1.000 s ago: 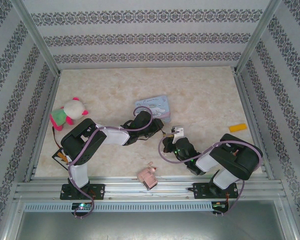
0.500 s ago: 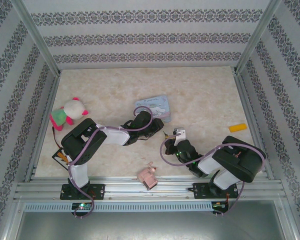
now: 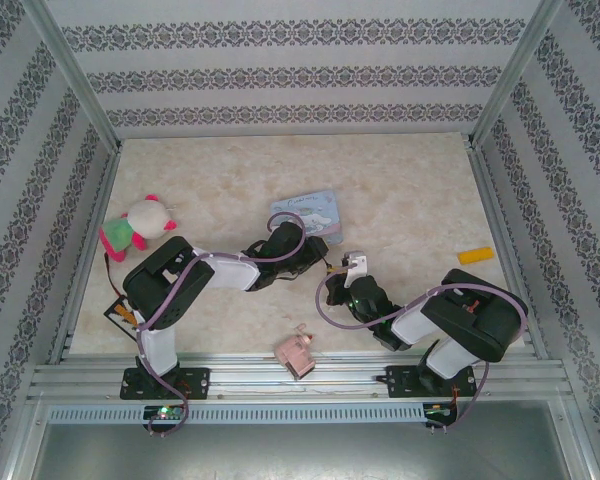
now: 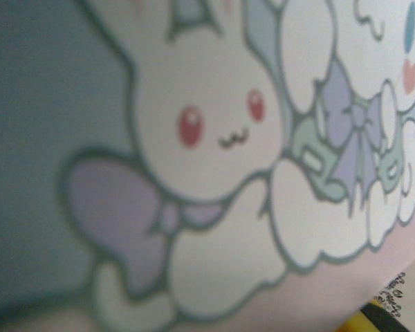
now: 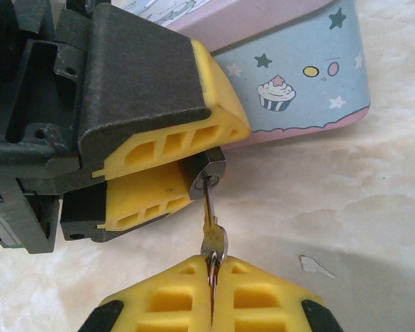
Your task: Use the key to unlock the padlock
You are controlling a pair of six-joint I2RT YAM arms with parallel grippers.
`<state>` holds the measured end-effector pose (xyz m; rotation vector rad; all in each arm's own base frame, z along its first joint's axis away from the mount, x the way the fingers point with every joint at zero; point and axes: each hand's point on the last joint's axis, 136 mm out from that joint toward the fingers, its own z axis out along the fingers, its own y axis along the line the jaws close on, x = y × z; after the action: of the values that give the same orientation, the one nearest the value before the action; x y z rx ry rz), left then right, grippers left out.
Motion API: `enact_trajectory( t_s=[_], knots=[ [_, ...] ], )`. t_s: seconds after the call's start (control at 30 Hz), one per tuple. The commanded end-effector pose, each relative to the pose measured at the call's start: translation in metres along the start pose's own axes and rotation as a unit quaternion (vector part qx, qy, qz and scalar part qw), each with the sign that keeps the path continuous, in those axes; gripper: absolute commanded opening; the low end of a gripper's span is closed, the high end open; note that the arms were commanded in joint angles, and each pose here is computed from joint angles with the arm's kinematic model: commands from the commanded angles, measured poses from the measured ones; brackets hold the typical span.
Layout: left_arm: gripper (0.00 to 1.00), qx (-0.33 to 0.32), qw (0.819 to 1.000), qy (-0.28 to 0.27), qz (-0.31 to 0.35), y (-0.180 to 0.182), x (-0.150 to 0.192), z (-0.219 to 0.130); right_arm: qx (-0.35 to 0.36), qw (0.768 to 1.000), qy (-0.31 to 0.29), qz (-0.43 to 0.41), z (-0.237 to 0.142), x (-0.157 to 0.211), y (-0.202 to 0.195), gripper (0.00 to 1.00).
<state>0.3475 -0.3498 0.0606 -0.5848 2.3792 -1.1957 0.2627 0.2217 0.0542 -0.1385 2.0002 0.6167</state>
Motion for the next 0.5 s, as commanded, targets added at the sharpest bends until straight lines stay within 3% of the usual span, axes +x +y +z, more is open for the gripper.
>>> enact_trajectory(
  t_s=[0.0,0.47],
  knots=[
    [0.05,0.012,0.999,0.026,-0.026,-0.0025,0.0097,0.0049,0.001,1.0,-0.014,-0.004,0.0032,-0.0073,0.0034,0.0],
    [0.05,0.014,0.999,0.026,-0.027,-0.003,0.0098,0.0052,0.007,1.0,-0.016,-0.001,0.0037,-0.0093,-0.0007,0.0]
  ],
)
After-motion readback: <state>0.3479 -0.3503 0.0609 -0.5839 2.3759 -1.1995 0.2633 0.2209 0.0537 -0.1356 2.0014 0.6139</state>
